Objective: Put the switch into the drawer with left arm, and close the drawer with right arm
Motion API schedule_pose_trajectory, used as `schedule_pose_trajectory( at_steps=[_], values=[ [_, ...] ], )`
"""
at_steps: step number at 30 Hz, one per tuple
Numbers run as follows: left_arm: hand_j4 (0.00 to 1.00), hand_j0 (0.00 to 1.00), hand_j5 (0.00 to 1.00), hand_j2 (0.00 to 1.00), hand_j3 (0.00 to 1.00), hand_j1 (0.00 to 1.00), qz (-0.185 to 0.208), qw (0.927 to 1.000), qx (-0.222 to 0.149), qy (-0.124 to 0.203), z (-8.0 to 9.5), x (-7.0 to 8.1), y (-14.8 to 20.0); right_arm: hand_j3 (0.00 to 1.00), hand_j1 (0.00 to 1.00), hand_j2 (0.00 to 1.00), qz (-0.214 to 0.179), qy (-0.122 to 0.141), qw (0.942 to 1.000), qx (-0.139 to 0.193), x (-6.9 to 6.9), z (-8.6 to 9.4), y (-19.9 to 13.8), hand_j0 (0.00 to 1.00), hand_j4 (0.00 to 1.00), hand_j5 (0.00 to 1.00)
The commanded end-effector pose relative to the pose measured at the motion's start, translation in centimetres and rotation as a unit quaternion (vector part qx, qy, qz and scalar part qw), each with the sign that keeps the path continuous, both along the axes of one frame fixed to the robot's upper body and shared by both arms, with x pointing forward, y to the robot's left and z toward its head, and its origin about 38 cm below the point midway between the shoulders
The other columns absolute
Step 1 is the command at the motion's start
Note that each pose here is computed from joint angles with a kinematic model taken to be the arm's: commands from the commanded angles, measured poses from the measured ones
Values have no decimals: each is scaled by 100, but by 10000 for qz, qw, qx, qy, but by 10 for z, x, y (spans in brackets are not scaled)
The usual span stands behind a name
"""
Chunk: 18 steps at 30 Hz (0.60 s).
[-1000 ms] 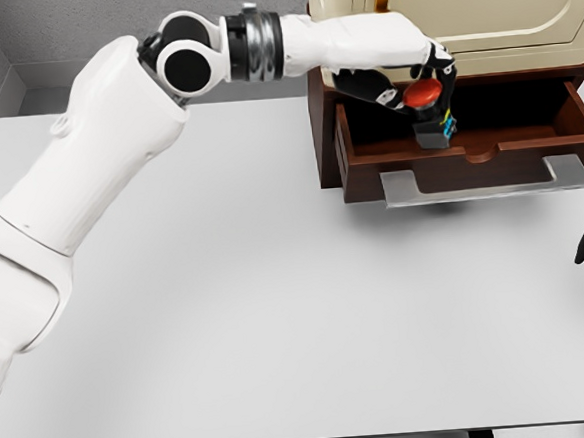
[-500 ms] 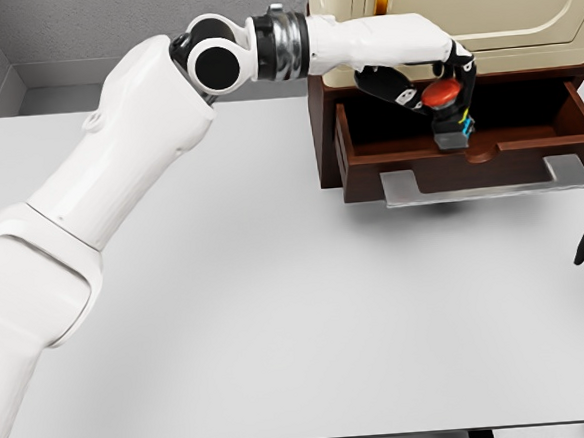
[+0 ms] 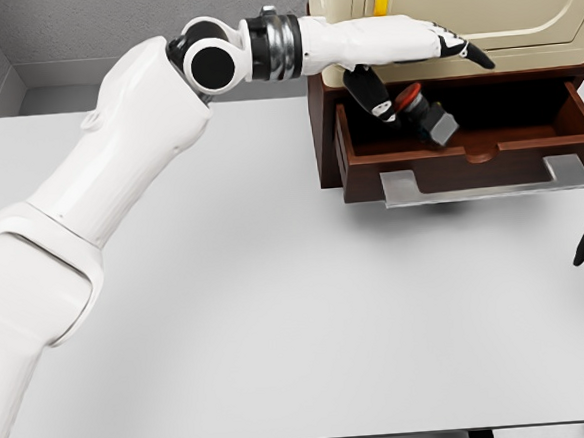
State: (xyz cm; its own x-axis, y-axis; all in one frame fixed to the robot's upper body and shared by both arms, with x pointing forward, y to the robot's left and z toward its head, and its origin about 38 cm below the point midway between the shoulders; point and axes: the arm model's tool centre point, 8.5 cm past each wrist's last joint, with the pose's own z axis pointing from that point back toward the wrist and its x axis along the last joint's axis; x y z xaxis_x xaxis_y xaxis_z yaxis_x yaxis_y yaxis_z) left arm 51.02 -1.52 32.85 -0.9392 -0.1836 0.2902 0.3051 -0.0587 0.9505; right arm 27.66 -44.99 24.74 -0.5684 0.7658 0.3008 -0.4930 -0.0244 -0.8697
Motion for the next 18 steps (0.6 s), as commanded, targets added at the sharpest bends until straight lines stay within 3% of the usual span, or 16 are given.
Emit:
schedule_pose_trajectory(
  at_steps=[1, 5, 8, 10, 12, 14, 16, 18],
  values=[
    [100, 100, 100, 100, 100, 100, 24, 9999, -117, 55, 4, 0, 2, 50, 50, 50, -12, 5, 10000, 32, 0, 0, 0, 50, 50, 50],
    [100, 100, 100, 100, 100, 100, 16, 9999, -161, 6, 13, 1, 4, 50, 50, 50, -3, 12, 10000, 28, 0, 0, 0, 50, 50, 50],
    [100, 100, 100, 100, 100, 100, -275, 9990, -321, -156, 29, -14, -6, 50, 50, 50, 6, 39, 10000, 42, 0, -2, 1, 50, 50, 50],
    [100, 100, 100, 100, 100, 100, -554, 9969, -397, -393, 43, -30, -11, 50, 50, 50, 22, 60, 10000, 42, 0, -3, 2, 50, 50, 50],
    [100, 100, 100, 100, 100, 100, -1115, 9880, -540, -923, 72, -69, -10, 50, 50, 50, 20, 52, 10000, 49, 0, -3, 2, 50, 50, 50],
    [100, 100, 100, 100, 100, 100, -1624, 9767, -715, -1211, 89, -106, 0, 49, 49, 49, 27, -24, 10000, 49, 3, 1, 3, 49, 49, 49],
    [100, 100, 100, 100, 100, 100, -1778, 9722, -679, -1363, 81, -128, 27, 49, 49, 49, 34, -69, 10000, 42, 4, 4, 3, 49, 49, 49],
    [100, 100, 100, 100, 100, 100, -1456, 9774, -426, -1474, 73, -130, 80, 50, 50, 50, 36, -92, 9999, 42, 5, 5, 3, 50, 50, 50]
  ],
)
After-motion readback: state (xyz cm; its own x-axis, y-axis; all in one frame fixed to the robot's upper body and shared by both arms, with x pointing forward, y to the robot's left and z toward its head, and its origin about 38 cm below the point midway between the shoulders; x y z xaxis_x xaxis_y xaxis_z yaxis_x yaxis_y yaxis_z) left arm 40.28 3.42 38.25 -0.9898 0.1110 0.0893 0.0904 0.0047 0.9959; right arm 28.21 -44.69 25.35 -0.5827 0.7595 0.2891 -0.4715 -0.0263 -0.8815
